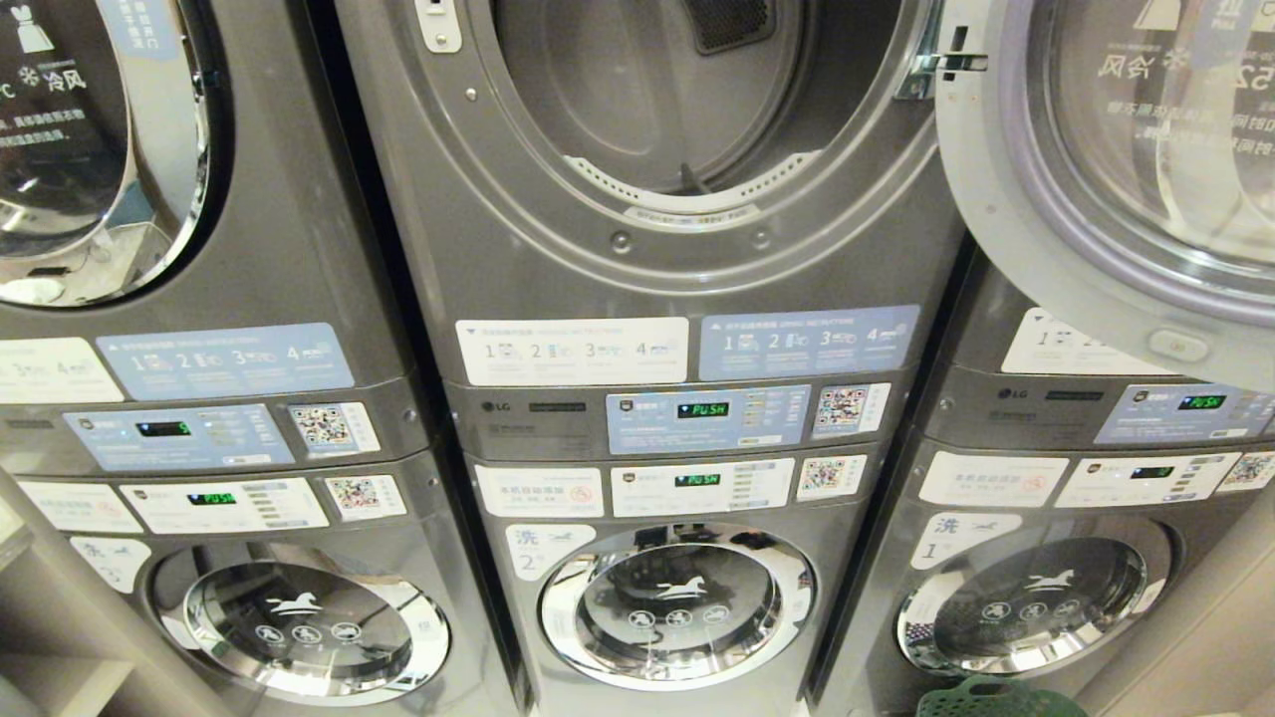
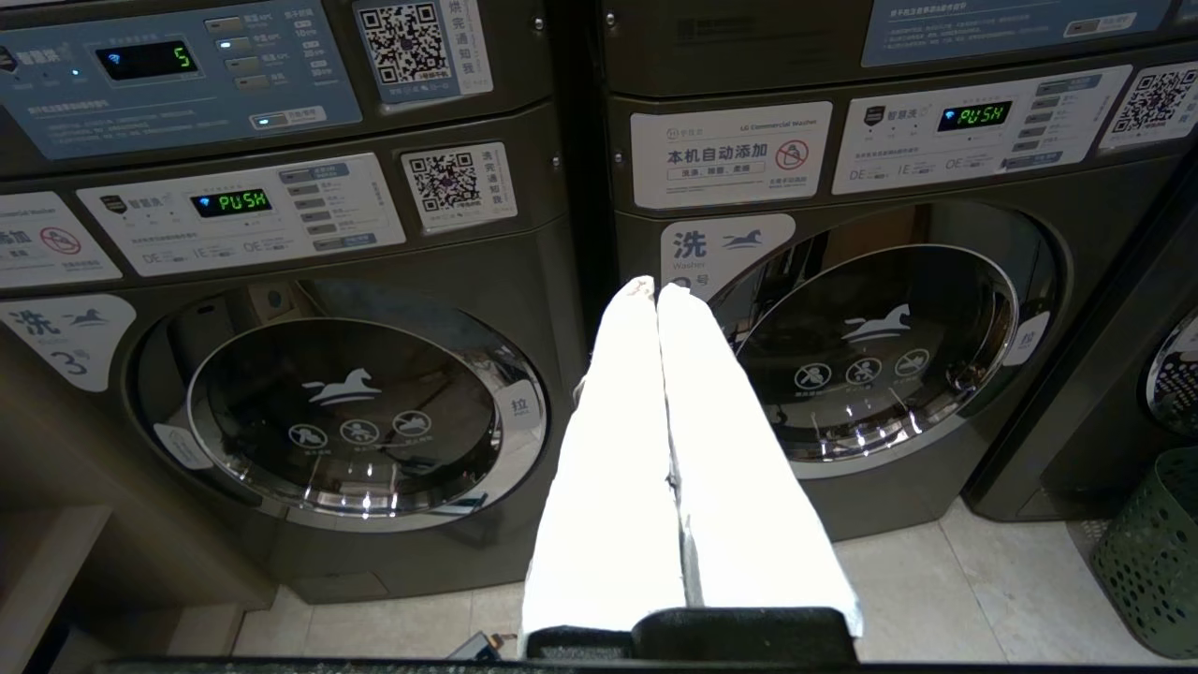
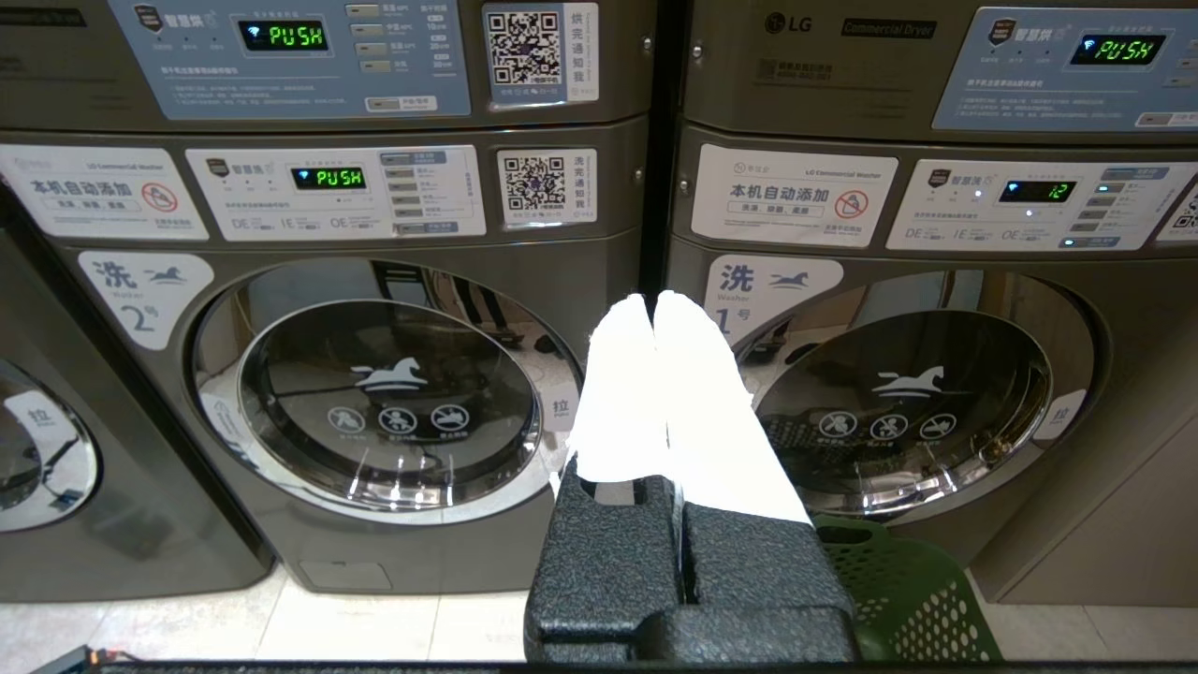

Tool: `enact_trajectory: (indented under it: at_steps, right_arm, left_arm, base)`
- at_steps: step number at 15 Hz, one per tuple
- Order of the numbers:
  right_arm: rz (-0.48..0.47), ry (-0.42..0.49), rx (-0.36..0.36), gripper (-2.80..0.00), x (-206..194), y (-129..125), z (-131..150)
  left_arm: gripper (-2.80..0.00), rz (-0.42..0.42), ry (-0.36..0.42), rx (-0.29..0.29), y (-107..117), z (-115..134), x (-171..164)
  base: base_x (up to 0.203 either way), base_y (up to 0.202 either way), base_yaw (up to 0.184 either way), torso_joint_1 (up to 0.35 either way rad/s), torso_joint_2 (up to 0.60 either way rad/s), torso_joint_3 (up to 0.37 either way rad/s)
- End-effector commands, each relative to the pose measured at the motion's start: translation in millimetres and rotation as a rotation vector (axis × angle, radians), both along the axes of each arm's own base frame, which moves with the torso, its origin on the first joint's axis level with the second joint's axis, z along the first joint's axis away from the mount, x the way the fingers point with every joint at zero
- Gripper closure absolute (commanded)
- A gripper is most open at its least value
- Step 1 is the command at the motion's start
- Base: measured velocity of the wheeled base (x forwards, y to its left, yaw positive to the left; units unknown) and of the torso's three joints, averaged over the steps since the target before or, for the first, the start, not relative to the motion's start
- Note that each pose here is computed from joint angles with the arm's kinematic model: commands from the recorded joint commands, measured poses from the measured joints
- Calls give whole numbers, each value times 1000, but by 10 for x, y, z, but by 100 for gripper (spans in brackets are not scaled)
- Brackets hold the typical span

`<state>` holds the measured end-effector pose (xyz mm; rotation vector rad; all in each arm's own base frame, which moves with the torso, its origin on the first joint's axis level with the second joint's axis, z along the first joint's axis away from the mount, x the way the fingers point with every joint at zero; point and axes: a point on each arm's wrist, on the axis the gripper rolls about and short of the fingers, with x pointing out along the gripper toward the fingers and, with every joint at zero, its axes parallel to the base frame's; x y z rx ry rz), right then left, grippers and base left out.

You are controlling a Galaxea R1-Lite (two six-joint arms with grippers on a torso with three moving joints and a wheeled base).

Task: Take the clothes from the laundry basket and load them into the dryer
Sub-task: Take the clothes out of the basket

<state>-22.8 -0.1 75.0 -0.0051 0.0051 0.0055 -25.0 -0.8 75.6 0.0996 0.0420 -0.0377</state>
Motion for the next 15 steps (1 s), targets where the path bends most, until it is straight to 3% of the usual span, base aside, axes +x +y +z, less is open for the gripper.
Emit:
enact_trajectory:
  at_steps: [1, 8, 15]
  right_arm:
    - [1, -1, -1, 0, 0, 0, 0]
    - [1, -1, -4, 0, 0, 0, 0]
    - [-1, -1, -3, 0, 0, 0, 0]
  left_arm:
    - [0, 0, -2, 1, 0, 2, -1]
    - [0, 2, -2, -16, 0, 2, -1]
    - [0, 7, 0, -17, 1, -1, 0]
  base:
    - [0, 0, 0, 0, 0, 0]
    - [-158, 0, -1, -1, 7, 0]
    - [0, 0, 0, 5, 0, 0]
